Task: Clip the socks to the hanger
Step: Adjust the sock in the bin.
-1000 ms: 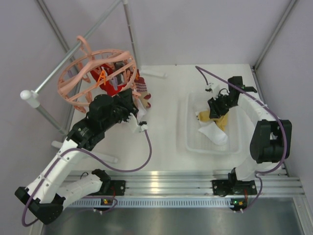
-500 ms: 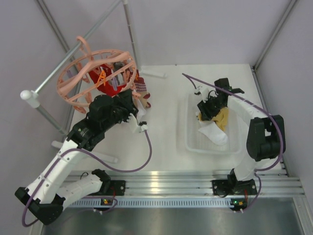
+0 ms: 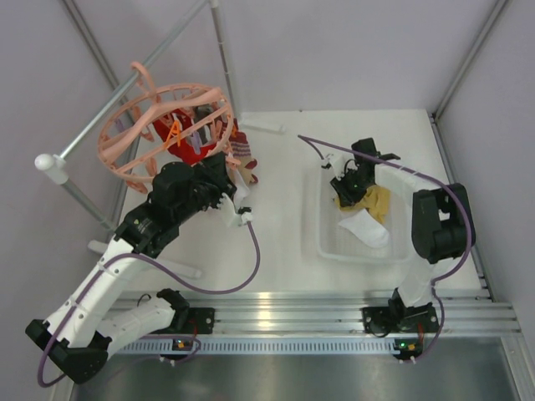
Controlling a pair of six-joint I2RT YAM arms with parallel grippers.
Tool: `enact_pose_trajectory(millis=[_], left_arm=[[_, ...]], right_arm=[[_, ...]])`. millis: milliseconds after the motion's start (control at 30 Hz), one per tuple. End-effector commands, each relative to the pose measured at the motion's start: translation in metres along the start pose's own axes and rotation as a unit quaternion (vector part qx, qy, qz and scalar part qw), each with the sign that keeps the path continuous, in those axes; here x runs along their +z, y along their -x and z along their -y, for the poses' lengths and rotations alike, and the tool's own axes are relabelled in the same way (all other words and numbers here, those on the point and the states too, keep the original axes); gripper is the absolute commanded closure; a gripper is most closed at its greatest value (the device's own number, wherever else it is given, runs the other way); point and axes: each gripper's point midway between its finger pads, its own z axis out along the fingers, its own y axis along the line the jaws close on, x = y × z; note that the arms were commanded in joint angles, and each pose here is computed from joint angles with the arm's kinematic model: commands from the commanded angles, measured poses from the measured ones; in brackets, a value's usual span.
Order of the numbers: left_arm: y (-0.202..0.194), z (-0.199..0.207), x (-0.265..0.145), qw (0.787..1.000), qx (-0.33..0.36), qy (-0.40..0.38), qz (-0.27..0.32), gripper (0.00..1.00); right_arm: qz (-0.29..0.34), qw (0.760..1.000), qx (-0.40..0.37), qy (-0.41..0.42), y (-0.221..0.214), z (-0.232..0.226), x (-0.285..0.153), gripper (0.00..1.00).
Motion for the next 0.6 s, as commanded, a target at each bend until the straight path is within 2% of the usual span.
enact_pose_trajectory(millis=[0,100,233,400,567], left_arm=[[0.004,-0.012,-0.003,0.999,-0.014,0.033,0.012,1.00],[0.004,-0.012,-0.003,0.999,-0.015,0.034,0.012,1.00],[0.004,-0.013,-0.003,0.999,-0.014,0.035,0.013,1.00],[0.004,-0.014,-0.003,0.999,-0.015,0.038,0.012,1.00],[0.004,-0.015,-0.003,0.999,-0.015,0.040,0.013,1.00]], right_arm=[[0.025,0.999,-0.017,-0.023,0.018,0.010,-0.003,0.77],[0.022,0.999,-0.026,-0.032,0.016,0.012,-0.007,1.00],[0.036,0.998,-0.024,-0.053,0.021,0.023,-0.027,1.00],[0.071,0.994,-0.011,-0.086,0.033,0.039,-0.072,1.00],[0.080,0.990,0.011,-0.119,0.022,0.063,-0.106,1.00]])
